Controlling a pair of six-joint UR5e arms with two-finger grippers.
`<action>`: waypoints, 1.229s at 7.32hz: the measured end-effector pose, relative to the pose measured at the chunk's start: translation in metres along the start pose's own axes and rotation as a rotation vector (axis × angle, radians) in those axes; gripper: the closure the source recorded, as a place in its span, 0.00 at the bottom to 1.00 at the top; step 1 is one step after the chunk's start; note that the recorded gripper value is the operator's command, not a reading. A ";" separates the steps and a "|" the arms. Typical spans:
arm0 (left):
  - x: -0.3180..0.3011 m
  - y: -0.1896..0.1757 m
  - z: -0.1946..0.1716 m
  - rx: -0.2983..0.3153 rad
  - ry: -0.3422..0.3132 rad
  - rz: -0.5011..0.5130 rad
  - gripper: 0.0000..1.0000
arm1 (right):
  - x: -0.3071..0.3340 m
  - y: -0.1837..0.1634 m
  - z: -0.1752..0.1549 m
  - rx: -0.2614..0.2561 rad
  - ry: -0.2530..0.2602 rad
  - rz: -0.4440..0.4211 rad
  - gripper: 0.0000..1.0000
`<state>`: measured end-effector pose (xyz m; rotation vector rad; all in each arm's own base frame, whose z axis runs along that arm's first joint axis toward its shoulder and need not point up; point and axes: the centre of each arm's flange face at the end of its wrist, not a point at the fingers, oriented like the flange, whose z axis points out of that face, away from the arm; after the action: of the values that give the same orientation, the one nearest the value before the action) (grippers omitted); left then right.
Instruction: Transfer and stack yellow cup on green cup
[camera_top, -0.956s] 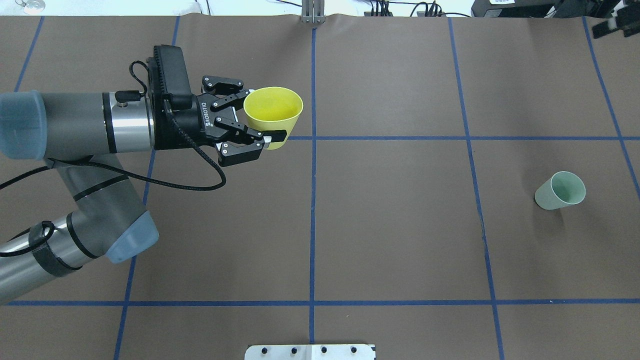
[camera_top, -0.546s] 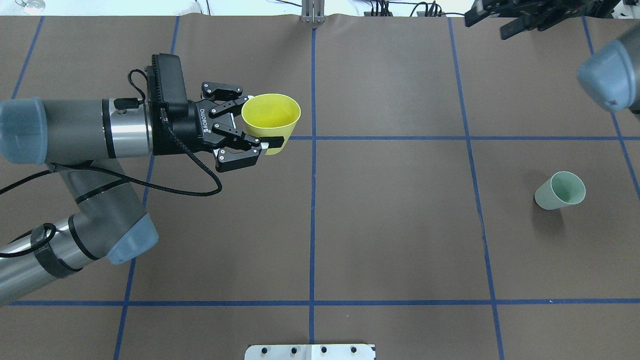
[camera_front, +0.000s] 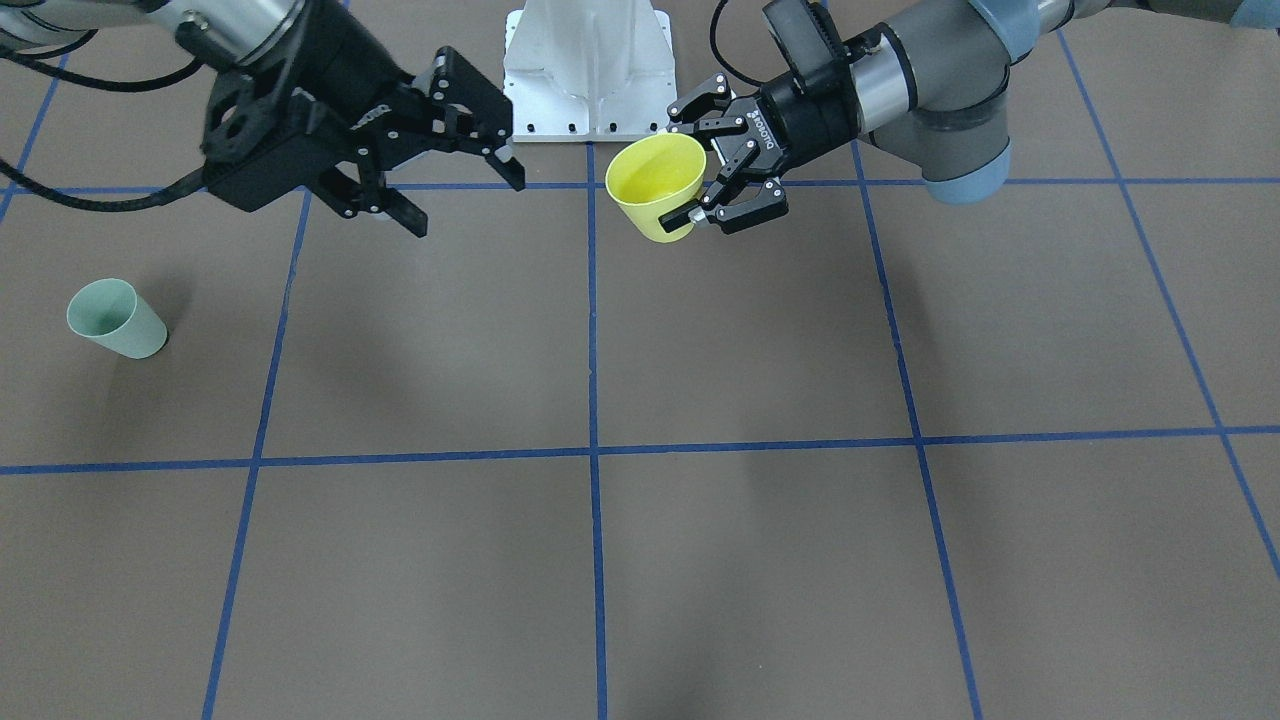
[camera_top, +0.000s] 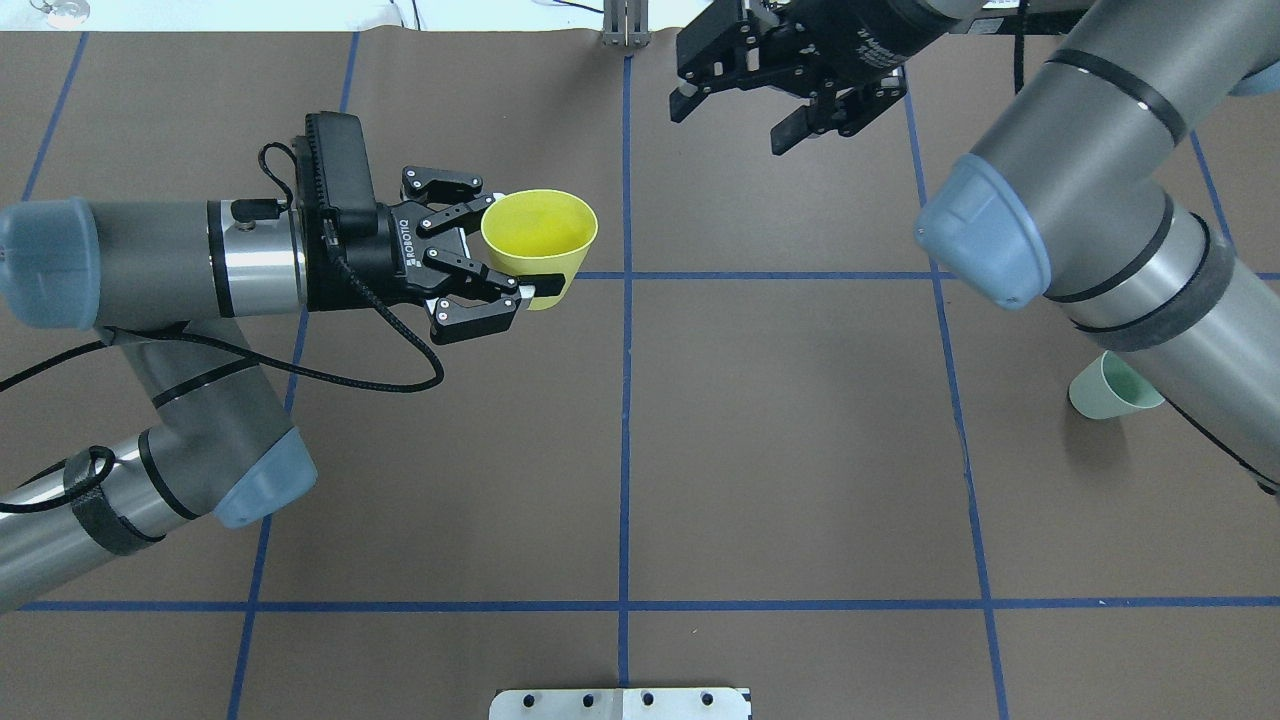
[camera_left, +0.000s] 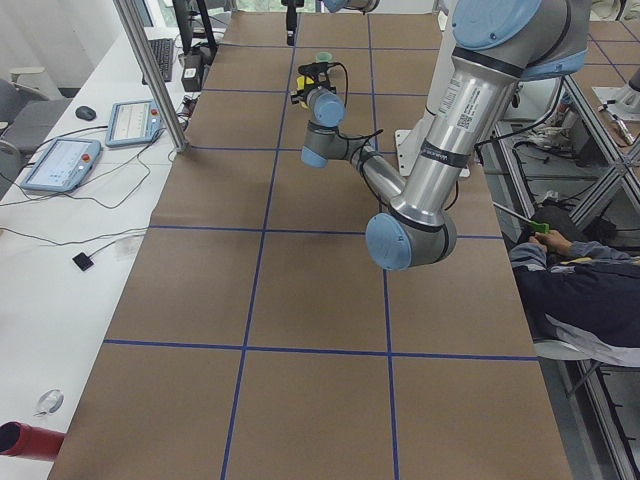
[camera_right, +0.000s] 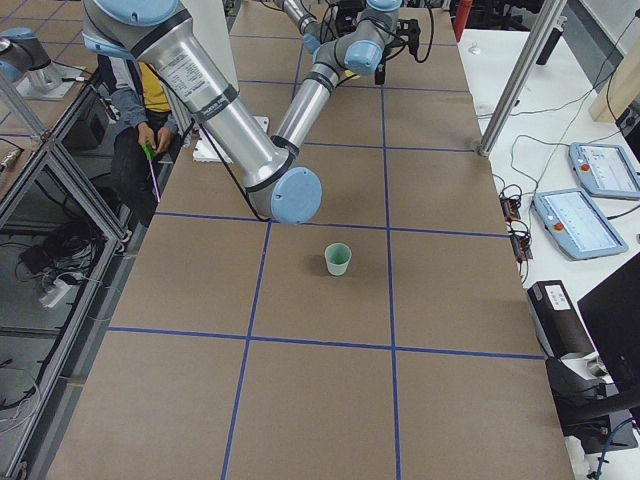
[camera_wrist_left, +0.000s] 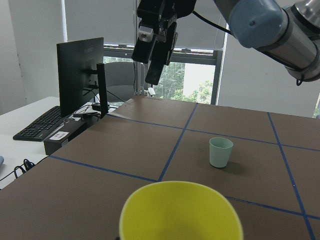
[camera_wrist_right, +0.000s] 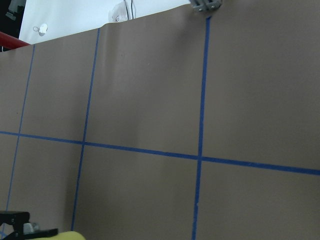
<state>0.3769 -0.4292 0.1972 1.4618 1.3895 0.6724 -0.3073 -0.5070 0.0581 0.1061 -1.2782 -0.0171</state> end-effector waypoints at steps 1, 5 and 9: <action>0.000 0.001 0.000 0.001 0.000 0.000 0.63 | -0.023 0.008 0.012 -0.029 0.011 -0.001 0.00; 0.001 0.001 0.000 0.005 0.004 0.001 0.61 | -0.066 0.029 0.073 -0.081 0.073 -0.009 0.00; 0.003 0.004 0.001 0.002 0.008 -0.002 0.60 | -0.069 0.045 0.118 -0.056 0.151 -0.017 0.43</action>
<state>0.3801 -0.4261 0.1995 1.4607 1.3976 0.6761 -0.4425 -0.4655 0.0295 0.0689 -1.1252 -0.0589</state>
